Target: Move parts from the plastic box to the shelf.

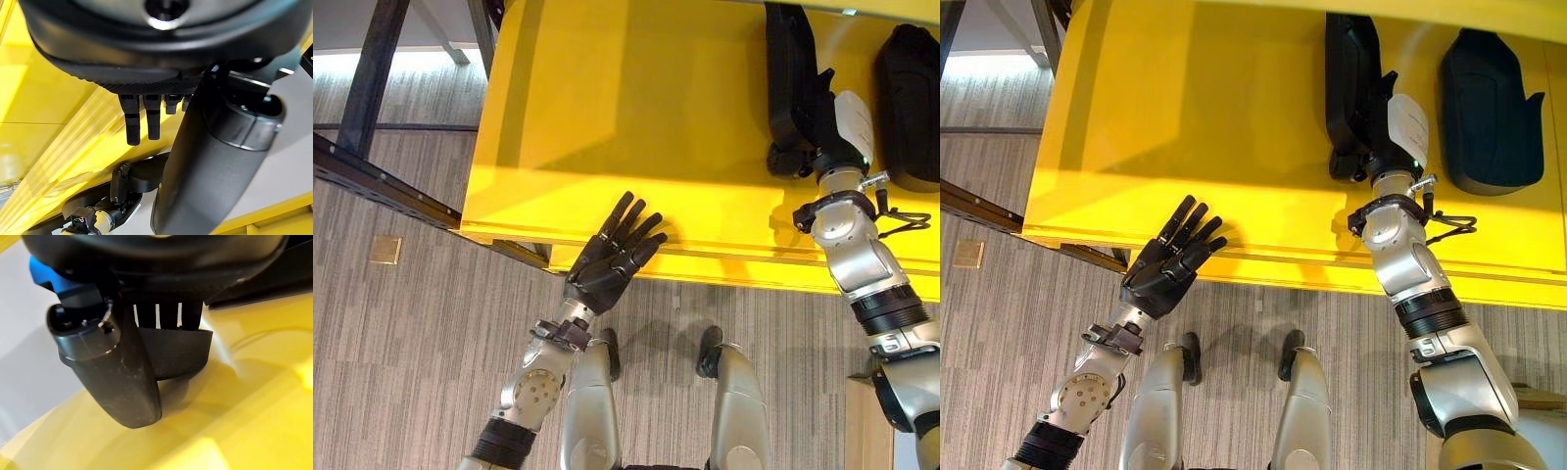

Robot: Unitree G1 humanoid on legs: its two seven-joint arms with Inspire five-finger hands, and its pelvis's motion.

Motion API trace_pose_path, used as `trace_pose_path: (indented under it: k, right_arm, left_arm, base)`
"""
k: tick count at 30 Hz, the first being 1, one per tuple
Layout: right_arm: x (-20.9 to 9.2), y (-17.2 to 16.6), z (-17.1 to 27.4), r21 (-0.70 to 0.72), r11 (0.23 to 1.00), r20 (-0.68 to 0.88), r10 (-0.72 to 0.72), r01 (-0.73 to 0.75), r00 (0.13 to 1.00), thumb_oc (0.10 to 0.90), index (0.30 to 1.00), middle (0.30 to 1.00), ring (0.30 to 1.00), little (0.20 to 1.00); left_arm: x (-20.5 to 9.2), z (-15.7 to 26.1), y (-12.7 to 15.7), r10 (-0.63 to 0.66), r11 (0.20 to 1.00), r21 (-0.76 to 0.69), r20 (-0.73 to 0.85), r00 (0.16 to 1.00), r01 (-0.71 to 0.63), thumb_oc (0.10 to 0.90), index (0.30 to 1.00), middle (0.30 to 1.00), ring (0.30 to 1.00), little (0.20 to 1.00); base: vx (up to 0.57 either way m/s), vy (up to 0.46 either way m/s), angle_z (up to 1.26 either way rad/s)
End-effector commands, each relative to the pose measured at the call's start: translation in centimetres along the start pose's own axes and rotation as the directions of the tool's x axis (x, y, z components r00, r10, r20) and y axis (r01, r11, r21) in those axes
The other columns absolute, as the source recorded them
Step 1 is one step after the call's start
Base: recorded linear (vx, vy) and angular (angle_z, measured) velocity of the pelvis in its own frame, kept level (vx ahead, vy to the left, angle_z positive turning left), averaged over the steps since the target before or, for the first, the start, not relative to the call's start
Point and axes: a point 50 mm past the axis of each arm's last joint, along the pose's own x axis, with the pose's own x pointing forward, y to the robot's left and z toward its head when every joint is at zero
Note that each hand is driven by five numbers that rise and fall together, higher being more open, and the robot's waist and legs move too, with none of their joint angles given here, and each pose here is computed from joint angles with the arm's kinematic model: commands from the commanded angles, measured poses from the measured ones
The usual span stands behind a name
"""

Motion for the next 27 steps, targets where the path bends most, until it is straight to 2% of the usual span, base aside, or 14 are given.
trace_pose_path:
  k: [1, 9, 17, 27]
  right_arm:
    - [0.6, -1.5, 0.6, -0.007, 1.000, 0.026, -0.021, 0.021, 0.999, 0.400, 0.300, 0.300, 0.300, 0.300]
    - [0.1, -1.1, 2.2, -0.035, 0.999, 0.107, 0.025, -0.021, 0.994, 0.400, 0.300, 0.300, 0.300, 0.300]
    - [-2.0, 0.7, 5.1, 0.005, 0.994, 0.226, 0.102, -0.105, 0.969, 0.400, 0.300, 0.300, 0.300, 0.300]
    - [-3.4, 2.5, 6.2, 0.093, 0.982, 0.230, 0.140, -0.165, 0.963, 0.400, 0.300, 0.300, 0.300, 0.300]
  left_arm:
    - [1.0, 1.2, -2.3, -0.093, 0.996, -0.007, 0.097, 0.991, 0.094, 0.900, 1.000, 1.000, 1.000, 1.000]
    - [0.9, 1.4, -2.4, -0.086, 0.996, -0.002, 0.104, 0.991, 0.087, 0.900, 1.000, 1.000, 1.000, 1.000]
    - [0.6, 1.3, -2.4, -0.077, 0.997, -0.002, 0.105, 0.991, 0.077, 0.900, 1.000, 1.000, 1.000, 1.000]
    - [1.0, 1.2, -2.8, -0.075, 0.997, -0.003, 0.118, 0.990, 0.076, 0.900, 1.000, 1.000, 1.000, 1.000]
  base:
    - [0.00, 0.000, 0.00]
    - [0.00, 0.000, 0.00]
    - [0.00, 0.000, 0.00]
    - [0.00, 0.000, 0.00]
